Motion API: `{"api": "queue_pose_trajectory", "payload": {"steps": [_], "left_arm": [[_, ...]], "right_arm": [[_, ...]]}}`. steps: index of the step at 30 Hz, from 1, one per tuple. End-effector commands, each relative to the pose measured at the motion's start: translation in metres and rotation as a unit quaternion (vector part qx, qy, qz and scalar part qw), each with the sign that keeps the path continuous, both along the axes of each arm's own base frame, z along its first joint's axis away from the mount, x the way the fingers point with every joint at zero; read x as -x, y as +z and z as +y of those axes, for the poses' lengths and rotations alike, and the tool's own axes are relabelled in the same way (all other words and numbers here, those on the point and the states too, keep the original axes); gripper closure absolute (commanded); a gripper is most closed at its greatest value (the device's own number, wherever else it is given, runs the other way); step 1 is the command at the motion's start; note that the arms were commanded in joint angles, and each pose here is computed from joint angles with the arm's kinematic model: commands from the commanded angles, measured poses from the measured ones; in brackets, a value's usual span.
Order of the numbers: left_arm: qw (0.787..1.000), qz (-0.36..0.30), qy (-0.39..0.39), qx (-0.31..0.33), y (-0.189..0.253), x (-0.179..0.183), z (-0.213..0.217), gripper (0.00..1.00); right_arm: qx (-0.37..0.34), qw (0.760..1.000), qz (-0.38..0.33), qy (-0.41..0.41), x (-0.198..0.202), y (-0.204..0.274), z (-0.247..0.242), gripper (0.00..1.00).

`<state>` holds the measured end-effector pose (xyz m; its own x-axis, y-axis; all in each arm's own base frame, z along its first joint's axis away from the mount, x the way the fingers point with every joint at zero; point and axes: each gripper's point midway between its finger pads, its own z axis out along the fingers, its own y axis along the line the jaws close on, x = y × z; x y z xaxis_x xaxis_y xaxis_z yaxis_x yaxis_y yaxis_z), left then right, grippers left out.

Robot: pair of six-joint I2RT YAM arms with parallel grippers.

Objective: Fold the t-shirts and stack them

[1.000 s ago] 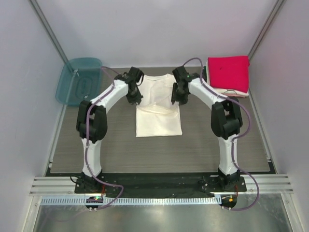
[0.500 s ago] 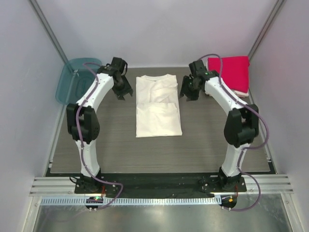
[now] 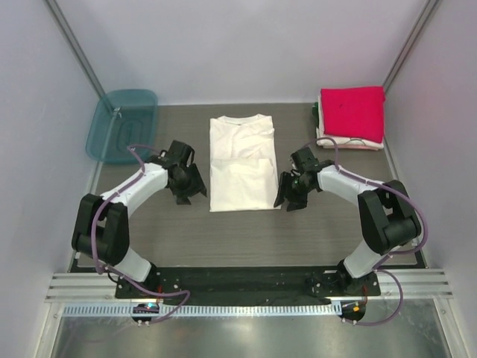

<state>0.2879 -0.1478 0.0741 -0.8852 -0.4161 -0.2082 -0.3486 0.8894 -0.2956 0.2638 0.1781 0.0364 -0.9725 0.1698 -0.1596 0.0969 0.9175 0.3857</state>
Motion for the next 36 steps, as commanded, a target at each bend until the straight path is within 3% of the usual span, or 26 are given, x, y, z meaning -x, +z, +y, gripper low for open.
{"api": "queue_pose_trajectory", "payload": {"steps": [1,7,17,26,33,36], "left_arm": [[0.997,-0.050,-0.002,0.051,0.008,-0.005,-0.020,0.38],[0.997,-0.037,-0.008,0.067,-0.012,0.009,-0.028,0.40],[0.996,-0.021,0.000,0.089,-0.041,0.021,-0.037,0.45],[0.997,-0.015,0.007,0.077,-0.056,0.023,-0.039,0.51],[0.997,-0.008,0.013,0.073,-0.067,0.026,-0.040,0.83],[0.997,-0.013,0.014,0.069,-0.068,0.024,-0.041,0.94]], "right_arm": [[-0.036,0.998,-0.056,-0.001,-0.021,0.016,0.013,0.44],[-0.027,0.999,-0.039,0.008,-0.019,-0.003,0.012,0.47],[-0.020,0.999,-0.021,0.016,-0.009,-0.023,0.009,0.78],[-0.017,1.000,-0.015,0.022,-0.006,-0.029,0.008,0.85],[-0.015,1.000,-0.009,0.020,-0.003,-0.032,0.006,0.88],[-0.016,1.000,-0.007,0.018,-0.002,-0.032,0.006,0.96]]}}
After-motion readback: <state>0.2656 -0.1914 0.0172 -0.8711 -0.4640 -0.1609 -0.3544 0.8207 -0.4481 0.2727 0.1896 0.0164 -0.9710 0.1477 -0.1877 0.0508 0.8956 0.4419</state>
